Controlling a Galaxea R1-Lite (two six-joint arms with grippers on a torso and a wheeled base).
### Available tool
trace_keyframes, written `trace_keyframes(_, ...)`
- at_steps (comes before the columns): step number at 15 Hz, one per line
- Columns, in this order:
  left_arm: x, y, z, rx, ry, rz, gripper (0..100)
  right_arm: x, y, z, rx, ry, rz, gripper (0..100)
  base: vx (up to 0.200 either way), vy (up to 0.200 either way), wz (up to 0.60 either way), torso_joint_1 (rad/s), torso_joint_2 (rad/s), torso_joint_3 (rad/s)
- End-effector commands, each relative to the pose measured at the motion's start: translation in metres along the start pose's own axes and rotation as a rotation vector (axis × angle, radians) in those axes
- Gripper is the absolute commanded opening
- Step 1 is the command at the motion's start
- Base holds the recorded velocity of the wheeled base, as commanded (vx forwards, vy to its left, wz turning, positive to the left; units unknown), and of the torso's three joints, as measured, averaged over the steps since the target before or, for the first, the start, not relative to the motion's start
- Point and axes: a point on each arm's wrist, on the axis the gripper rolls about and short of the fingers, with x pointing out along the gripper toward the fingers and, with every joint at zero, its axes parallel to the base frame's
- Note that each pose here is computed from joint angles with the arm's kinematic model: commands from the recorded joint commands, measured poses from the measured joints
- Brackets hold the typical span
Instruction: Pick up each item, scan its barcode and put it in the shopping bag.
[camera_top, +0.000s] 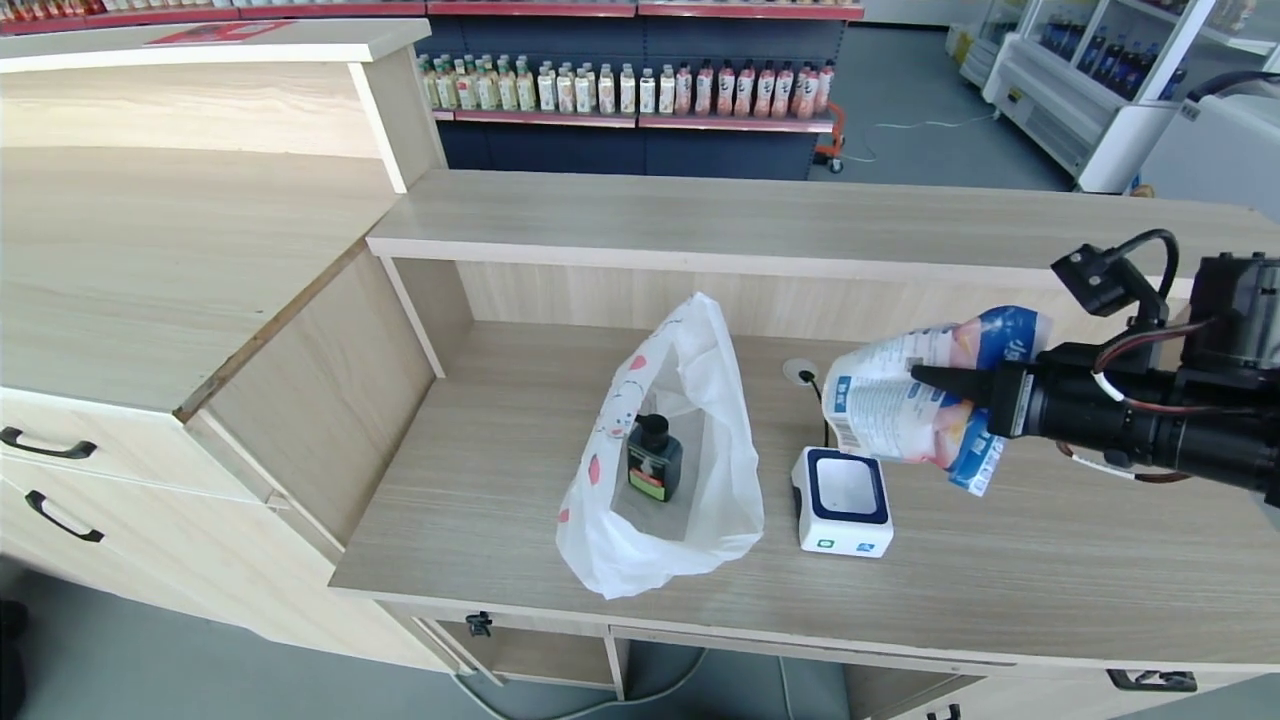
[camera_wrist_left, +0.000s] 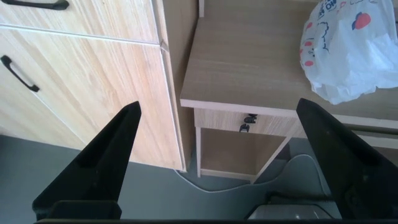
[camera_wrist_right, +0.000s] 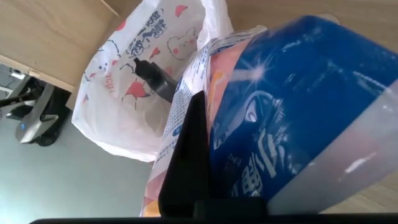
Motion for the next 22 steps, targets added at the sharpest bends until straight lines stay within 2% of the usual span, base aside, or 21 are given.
trace_keyframes(1, 0.000, 0.000, 0.000, -0.002, 0.000, 0.001, 100, 0.053, -0.007, -0.007, 0.002, 0.057, 0.043, 0, 0.000, 0.000, 0.00, 0.000, 0.00, 0.000)
trace_keyframes(3, 0.000, 0.000, 0.000, 0.000, 0.000, 0.001, 100, 0.076, -0.005, -0.015, 0.000, 0.084, 0.082, 0, 0.000, 0.000, 0.00, 0.000, 0.00, 0.000)
trace_keyframes(6, 0.000, 0.000, 0.000, -0.002, 0.000, 0.001, 100, 0.121, -0.003, -0.041, -0.050, 0.150, 0.140, 0, 0.000, 0.000, 0.00, 0.000, 0.00, 0.000)
trace_keyframes(10, 0.000, 0.000, 0.000, -0.002, 0.000, 0.001, 100, 0.172, 0.000, -0.040, -0.121, 0.106, 0.220, 0, 0.000, 0.000, 0.00, 0.000, 0.00, 0.000)
trace_keyframes(13, 0.000, 0.000, 0.000, -0.002, 0.000, 0.001, 100, 0.203, 0.009, -0.039, -0.142, 0.077, 0.326, 0, 0.000, 0.000, 0.00, 0.000, 0.00, 0.000)
trace_keyframes(18, 0.000, 0.000, 0.000, 0.000, 0.000, 0.001, 100, 0.237, 0.019, -0.050, -0.180, 0.056, 0.372, 0, 0.000, 0.000, 0.00, 0.000, 0.00, 0.000)
trace_keyframes(22, 0.000, 0.000, 0.000, 0.000, 0.000, 0.001, 100, 0.247, 0.015, -0.060, -0.266, 0.082, 0.368, 0, 0.000, 0.000, 0.00, 0.000, 0.00, 0.000)
